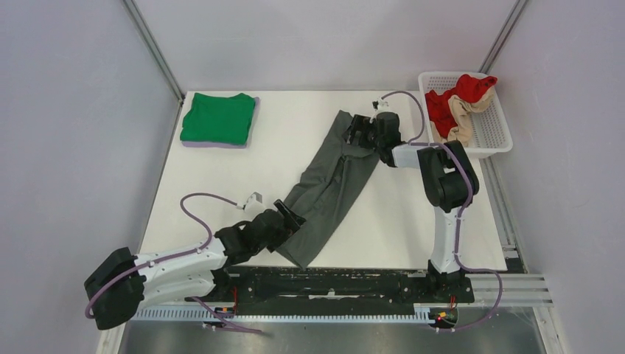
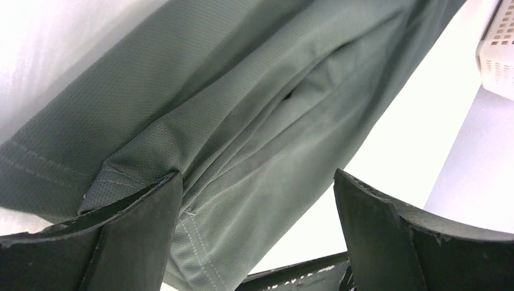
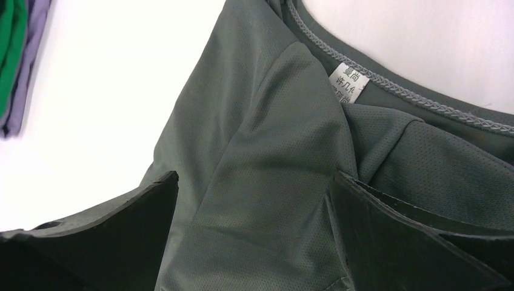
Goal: Fold and stack the t-shirts
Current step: Rotate the tshirt 80 degrees, then grab the bottom of the folded rectangular tshirt with both arms, then fold the folded rectangular tshirt in 1/3 of the way
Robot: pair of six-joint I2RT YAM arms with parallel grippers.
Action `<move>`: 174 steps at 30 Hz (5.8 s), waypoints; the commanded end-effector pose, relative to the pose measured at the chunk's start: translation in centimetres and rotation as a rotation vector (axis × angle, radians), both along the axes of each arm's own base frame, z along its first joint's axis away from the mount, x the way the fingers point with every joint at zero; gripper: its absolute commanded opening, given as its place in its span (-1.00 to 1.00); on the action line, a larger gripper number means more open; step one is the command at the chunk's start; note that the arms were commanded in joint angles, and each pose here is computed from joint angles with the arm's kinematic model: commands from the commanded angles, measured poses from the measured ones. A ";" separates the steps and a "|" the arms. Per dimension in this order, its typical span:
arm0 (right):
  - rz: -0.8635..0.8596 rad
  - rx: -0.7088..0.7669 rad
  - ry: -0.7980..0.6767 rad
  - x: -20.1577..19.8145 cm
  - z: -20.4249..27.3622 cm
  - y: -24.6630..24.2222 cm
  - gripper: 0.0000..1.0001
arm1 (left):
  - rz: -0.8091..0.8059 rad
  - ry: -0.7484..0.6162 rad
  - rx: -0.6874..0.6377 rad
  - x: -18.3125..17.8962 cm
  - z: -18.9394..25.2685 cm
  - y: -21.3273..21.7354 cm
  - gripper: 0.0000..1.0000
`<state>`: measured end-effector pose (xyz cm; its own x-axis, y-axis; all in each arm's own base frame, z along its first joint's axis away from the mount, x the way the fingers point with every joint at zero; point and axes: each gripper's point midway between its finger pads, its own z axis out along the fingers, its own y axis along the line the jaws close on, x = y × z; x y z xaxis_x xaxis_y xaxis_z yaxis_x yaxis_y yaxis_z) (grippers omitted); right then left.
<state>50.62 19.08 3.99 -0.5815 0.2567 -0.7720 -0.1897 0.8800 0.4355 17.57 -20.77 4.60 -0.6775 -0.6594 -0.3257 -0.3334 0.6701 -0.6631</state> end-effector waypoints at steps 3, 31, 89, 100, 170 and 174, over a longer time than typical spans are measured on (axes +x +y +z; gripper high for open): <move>-0.125 -0.024 0.114 3.8 -5.0 0.0 0.96 | 0.066 -0.070 -0.045 0.9 2.1 -2.1 0.99; -0.073 -0.361 -0.230 3.6 14.8 -2.8 0.96 | -0.228 -0.300 0.379 0.4 9.7 0.3 0.99; 0.973 -0.651 -0.254 -35.9 -2.0 11.6 -0.06 | -0.344 0.101 0.358 1.9 -3.1 4.5 -0.96; 0.994 -0.553 -0.264 -37.9 -1.6 11.7 -0.89 | -0.242 -0.037 0.343 1.8 0.8 6.5 -0.96; 0.429 -0.551 -0.177 -15.4 4.4 4.9 -1.00 | -0.373 -0.070 0.555 25.2 5.4 -2.3 -0.96; 0.405 -0.554 -0.165 -13.8 3.8 4.4 -0.88 | -0.380 -0.043 0.550 26.3 4.2 -2.5 -0.79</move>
